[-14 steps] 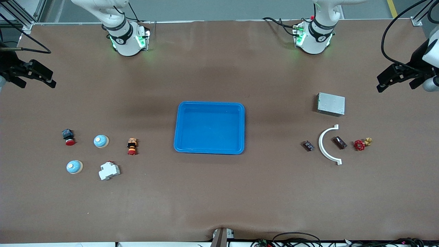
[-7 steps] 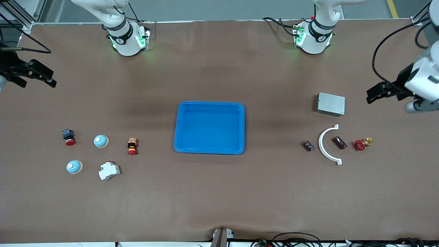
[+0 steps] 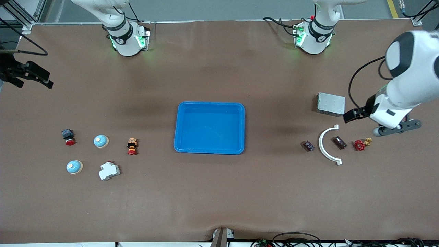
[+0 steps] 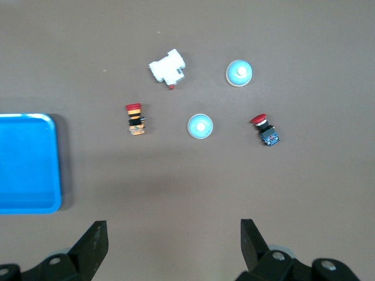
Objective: Place electrolytic capacitor and blue bell in tray
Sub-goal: 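Reach the left gripper toward a capacitor while the right gripper reaches a bell, then grasp the brown capacitor while the right gripper grasps the blue bell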
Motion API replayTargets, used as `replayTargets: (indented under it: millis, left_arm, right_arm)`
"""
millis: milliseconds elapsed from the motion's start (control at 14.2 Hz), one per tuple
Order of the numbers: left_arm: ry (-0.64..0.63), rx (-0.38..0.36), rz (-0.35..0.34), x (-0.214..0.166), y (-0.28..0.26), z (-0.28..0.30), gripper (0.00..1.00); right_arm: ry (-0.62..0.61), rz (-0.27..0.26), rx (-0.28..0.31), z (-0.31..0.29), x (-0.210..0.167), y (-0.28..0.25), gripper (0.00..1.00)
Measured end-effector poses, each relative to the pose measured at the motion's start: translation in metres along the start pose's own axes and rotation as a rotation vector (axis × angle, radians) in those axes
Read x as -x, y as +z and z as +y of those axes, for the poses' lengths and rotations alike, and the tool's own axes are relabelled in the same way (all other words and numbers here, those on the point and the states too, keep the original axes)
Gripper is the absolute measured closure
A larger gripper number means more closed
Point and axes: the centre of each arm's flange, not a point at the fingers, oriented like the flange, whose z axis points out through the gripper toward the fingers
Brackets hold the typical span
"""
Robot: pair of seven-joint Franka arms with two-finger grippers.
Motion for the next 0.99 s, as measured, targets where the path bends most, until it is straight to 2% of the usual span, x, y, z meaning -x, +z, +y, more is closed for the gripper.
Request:
replayTargets:
  millis: [212,353,494,635,776,988]
  left_arm:
    - [-0.088,0.012,0.002,0.009,0.064,0.019,0.0]
    - [-0.153,0.034,0.018,0.009,0.102,0.037,0.0]
    - [-0.206,0.058,0.035,0.013,0.139,0.051,0.0]
    - [-0.245,0.081,0.052,0.016,0.169,0.058,0.0]
    - [-0.288,0.105,0.07,0.014,0.194,0.06,0.0]
    - [-0.361,0.137,0.09,0.009,0.223,0.062,0.04]
  right_arm:
    - [-0.014,-0.008,-0.015,0.037,-0.045,0.093,0.0]
    - [-0.087,-0.013,-0.017,0.053,-0.075,0.161,0.0]
    - [-0.178,0.004,-0.009,0.061,-0.102,0.212,0.0]
    - [-0.237,0.001,-0.01,0.07,-0.124,0.246,0.0]
    - [-0.242,-0.01,-0.016,0.082,-0.138,0.271,0.0]
    - [-0.223,0.003,-0.017,0.091,-0.137,0.308,0.0]
